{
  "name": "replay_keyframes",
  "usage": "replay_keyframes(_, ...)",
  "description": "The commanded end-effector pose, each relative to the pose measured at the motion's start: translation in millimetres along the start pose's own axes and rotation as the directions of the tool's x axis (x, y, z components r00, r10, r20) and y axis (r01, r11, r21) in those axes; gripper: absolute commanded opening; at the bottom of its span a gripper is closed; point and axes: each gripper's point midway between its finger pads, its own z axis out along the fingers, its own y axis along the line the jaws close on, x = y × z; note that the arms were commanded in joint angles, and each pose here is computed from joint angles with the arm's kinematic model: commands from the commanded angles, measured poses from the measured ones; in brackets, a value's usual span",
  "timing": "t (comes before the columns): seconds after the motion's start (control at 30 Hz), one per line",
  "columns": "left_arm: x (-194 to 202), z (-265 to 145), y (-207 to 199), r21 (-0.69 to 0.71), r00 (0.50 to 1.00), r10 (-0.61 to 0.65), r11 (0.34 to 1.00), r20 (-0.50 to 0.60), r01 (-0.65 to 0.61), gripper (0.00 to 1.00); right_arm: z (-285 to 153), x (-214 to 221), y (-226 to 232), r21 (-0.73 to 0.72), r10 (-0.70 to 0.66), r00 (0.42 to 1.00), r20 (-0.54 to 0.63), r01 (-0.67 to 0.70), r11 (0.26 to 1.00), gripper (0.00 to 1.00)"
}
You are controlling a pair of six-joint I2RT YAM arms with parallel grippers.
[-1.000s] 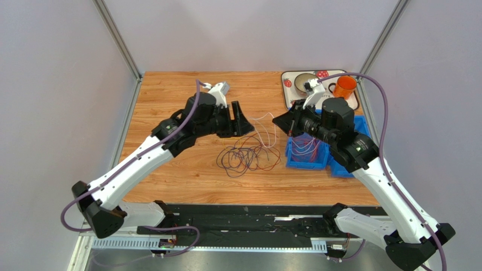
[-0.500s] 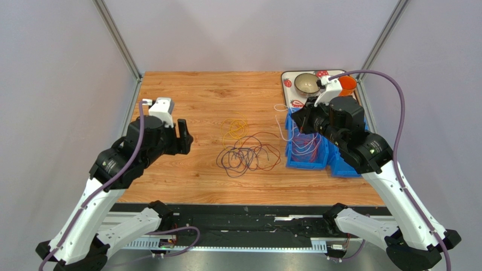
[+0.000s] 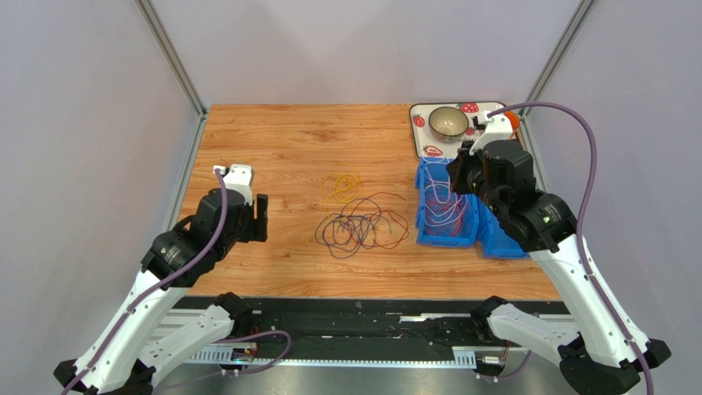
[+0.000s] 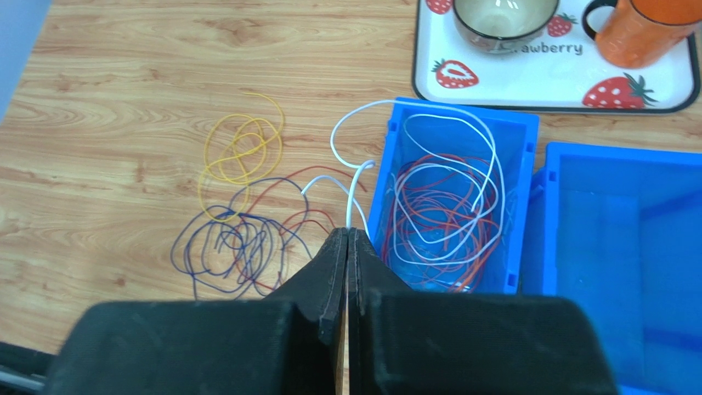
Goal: Untangle the cables
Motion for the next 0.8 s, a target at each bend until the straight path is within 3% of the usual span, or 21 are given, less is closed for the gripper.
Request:
replay_keyframes(0.0,-6.7,-7.2,14.2,-0.051,0.994,-0.069,0.996,0.086,0.073,0.74,7.8,6.1,-19.6,0.089,-0.033,0.999,-0.009,0.033,0.995,0.00)
replay_keyframes(0.2,-2.7,-2.8,6.9,0.005,0.987,-0.090,0.996,0.133,0.090,0.74,26.5,21.2,-34.9,0.140,-0.033,0.998,-0.062,0.042,0.989,0.00)
replay_keyframes(0.77,4.3,2.6,3.2,0.018,0.989,-0.092,0.996,0.119,0.090,0.73,61.2,65.5,-84.9,0.321,0.047,0.987,-0.156,0.006,0.947,0.00)
